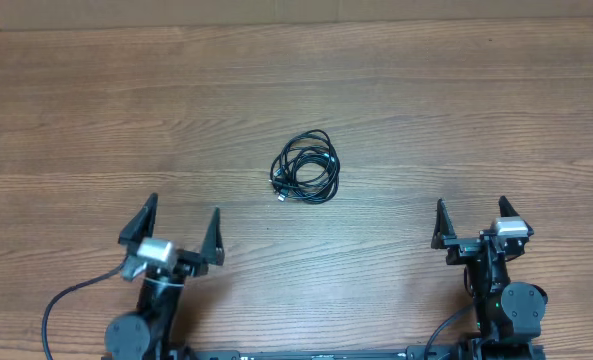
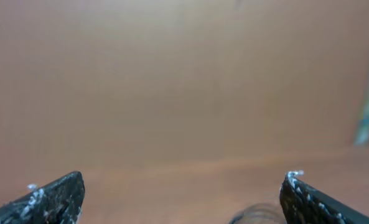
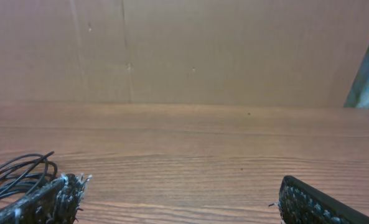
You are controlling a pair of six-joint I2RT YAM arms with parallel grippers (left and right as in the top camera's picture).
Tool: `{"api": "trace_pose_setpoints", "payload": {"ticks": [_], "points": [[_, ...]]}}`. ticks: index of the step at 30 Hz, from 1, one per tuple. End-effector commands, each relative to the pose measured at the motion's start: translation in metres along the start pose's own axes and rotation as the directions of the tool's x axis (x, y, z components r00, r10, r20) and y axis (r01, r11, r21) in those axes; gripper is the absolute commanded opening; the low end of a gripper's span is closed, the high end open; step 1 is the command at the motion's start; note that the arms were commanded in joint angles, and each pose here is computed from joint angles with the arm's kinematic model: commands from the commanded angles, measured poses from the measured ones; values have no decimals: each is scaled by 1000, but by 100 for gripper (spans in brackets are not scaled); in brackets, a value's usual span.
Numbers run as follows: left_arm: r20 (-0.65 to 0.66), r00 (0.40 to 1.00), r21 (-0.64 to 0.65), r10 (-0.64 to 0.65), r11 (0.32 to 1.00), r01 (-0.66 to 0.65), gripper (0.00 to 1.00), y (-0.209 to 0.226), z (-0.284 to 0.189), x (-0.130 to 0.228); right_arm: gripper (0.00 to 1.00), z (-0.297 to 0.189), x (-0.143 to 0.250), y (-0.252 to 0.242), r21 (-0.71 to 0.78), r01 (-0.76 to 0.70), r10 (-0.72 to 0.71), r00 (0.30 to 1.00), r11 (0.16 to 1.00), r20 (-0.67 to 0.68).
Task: Untangle cables
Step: 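Move the left gripper forward over the black cable coil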
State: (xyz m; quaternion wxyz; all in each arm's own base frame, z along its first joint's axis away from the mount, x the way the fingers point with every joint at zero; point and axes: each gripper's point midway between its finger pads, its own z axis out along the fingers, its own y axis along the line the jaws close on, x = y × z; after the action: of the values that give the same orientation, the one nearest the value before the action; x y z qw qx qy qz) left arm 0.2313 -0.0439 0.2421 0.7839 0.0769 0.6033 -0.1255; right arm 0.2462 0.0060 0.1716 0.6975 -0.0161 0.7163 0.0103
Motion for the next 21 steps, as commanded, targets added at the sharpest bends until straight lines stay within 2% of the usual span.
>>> {"api": "trace_pose_setpoints", "payload": {"ticks": [1,4,6,9,12,14,17,20,21], "points": [[65,997,69,-46,997,41,100,-14,-1,-31,100,0,2,1,-3,-3,3,1000,1000,3],[86,996,63,-38,997,33,100,-16,1,-63,100,0,2,1,-3,-3,3,1000,1000,3],[43,998,59,-52,997,49,100,-16,6,-76,100,0,2,1,-3,-3,3,1000,1000,3],[-117,988,28,-103,994,107,100,-13,18,-87,100,0,2,1,-3,-3,3,1000,1000,3],[-294,947,34,-131,989,147,100,-17,32,-96,100,0,2,1,-3,-3,3,1000,1000,3],[-387,908,90,-159,974,209,99,-30,42,-104,100,0,2,1,-3,-3,3,1000,1000,3],[-460,869,197,-182,933,300,100,-50,56,-119,100,0,2,1,-3,-3,3,1000,1000,3],[-446,872,323,-199,874,364,99,-68,73,-145,100,0,2,1,-3,-3,3,1000,1000,3],[-452,862,324,-229,859,397,100,-69,80,-152,100,0,2,1,-3,-3,3,1000,1000,3]]}}
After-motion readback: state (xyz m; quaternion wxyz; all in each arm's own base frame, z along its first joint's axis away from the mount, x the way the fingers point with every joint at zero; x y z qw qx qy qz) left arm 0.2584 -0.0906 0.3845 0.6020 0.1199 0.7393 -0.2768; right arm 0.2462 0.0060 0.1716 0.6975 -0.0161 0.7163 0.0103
